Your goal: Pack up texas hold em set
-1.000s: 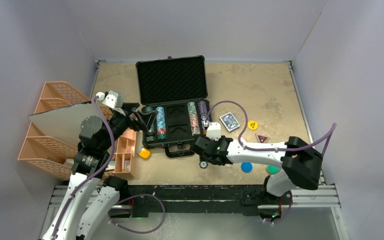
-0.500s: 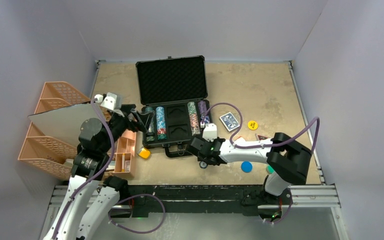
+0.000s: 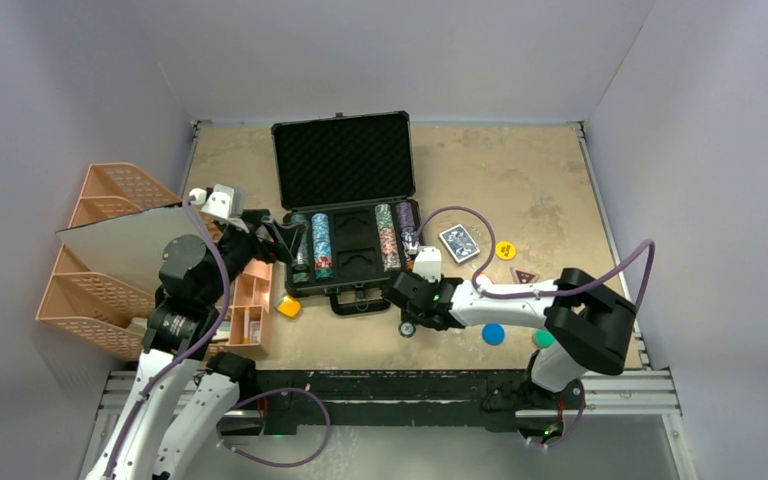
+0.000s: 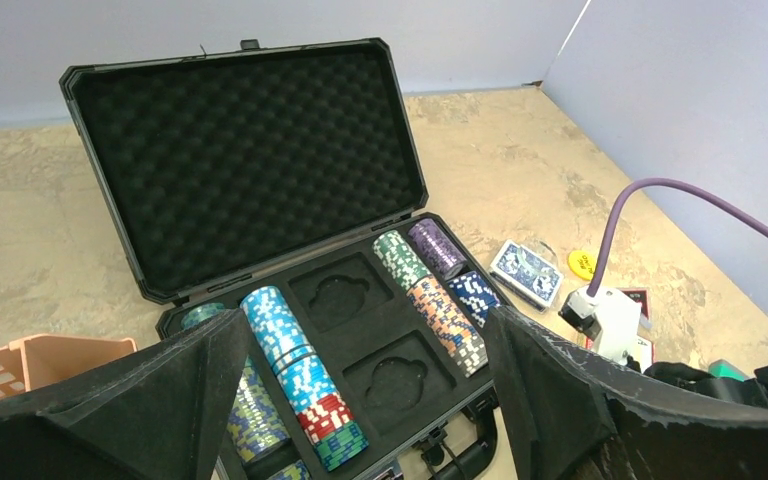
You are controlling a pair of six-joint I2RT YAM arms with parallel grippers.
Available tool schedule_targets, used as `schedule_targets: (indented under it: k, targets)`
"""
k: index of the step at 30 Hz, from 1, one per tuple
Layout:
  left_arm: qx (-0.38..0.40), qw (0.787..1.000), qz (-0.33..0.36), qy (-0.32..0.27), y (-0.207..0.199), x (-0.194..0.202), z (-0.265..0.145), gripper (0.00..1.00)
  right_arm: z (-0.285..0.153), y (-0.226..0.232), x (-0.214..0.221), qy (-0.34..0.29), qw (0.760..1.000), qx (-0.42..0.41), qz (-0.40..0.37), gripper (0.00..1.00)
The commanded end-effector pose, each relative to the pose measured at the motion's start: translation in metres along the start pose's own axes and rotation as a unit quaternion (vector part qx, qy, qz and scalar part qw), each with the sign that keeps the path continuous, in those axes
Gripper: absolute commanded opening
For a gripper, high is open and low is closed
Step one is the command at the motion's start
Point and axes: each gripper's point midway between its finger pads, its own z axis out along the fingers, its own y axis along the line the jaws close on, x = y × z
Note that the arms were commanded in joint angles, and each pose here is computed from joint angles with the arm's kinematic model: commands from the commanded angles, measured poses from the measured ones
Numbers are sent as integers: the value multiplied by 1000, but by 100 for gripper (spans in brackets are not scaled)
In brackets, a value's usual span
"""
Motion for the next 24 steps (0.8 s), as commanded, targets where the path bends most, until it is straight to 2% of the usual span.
schedule_targets:
  k: [1, 6, 9, 18, 24]
  targets:
    - [-7, 1000, 5, -7, 2, -4, 0, 92, -2, -9, 38, 78, 996, -28, -37, 50]
    - [-1, 1000, 5, -4, 0, -3, 1, 91, -12, -15, 47, 103, 992, -39, -58, 42]
    - [-9, 1000, 4, -3, 3, -3, 1, 91, -16, -13, 39, 97, 993, -37, -63, 42]
    - [-13, 1000, 3, 0, 5, -2, 1, 91, -15, -3, 27, 90, 992, -33, -80, 58]
    - [-19, 1000, 4, -1, 7, -3, 1, 91, -34, 8, -16, 28, 997, -36, -68, 62]
